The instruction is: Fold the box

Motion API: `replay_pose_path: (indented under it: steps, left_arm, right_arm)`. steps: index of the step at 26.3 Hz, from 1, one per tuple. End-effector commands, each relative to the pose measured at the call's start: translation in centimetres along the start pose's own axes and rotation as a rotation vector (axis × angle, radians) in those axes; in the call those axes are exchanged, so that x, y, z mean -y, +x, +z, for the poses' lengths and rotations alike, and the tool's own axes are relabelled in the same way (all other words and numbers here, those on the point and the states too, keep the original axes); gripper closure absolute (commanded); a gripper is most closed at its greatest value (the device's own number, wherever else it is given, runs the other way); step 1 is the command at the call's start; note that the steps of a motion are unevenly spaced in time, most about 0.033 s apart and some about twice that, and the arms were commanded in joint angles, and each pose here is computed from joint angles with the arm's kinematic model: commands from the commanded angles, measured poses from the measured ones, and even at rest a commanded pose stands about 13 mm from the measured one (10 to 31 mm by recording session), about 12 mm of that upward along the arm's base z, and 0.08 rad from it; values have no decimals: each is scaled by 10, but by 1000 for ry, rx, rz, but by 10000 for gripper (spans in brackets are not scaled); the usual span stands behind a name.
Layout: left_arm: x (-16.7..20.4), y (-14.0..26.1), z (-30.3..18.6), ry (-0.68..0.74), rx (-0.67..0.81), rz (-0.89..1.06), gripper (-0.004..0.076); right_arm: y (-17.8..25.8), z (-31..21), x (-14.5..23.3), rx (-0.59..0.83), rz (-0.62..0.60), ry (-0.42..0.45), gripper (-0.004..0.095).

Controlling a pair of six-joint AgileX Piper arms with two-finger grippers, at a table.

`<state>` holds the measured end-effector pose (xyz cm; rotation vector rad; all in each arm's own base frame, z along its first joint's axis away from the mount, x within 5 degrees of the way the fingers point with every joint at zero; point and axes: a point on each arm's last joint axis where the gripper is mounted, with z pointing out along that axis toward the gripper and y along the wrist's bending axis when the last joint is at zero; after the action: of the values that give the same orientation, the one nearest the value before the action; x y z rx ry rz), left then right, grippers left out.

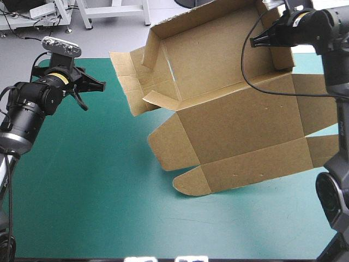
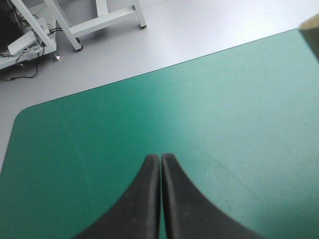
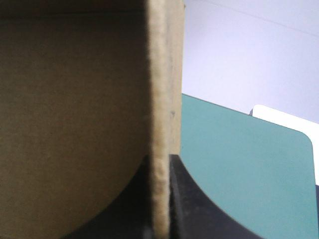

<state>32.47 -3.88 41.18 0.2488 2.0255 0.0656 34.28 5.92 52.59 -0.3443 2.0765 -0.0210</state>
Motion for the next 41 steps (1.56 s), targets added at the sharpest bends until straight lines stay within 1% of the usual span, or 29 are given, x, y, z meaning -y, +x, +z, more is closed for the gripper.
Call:
replay_pose_path:
  steps: [1,3,5,7,8,10,13,20,23,27,32,34,41]
  left_arm:
    - [0,-17,-7,23,130,-70,729]
    - [1,-20,-5,40,158,-105,729]
    - [4,-24,-6,86,195,-183,729]
    - [11,-26,-7,165,213,-244,729]
    - [16,-27,-9,230,216,-271,729]
    - [28,-30,-13,376,221,-320,729]
    - [39,-34,-19,531,238,-371,729]
    - [55,-43,-35,804,297,-423,729]
    - [58,-43,-38,847,300,-412,729]
    - [59,-43,-39,857,298,-412,729]
    - [61,-45,-43,918,305,-442,729]
    - [63,-46,-45,944,322,-421,729]
    - [68,-43,-50,1013,307,-359,729]
  right_arm:
    - [-13,-87,9,198,9,74,928]
    - [-12,-115,13,244,15,117,928]
    - [-10,-138,14,283,16,131,928]
    - [-9,-153,14,310,18,135,928]
    - [-8,-157,14,318,18,137,928]
    - [-8,-158,14,316,19,136,928]
    - [-8,-155,13,306,19,131,928]
    - [-9,-147,13,293,20,120,928]
    - [-10,-140,11,283,23,99,928]
    - [-11,-128,9,263,22,76,928]
    - [-11,-112,9,234,20,72,928]
    - [-12,-106,9,224,20,70,928]
    - [-12,-84,8,184,21,54,928]
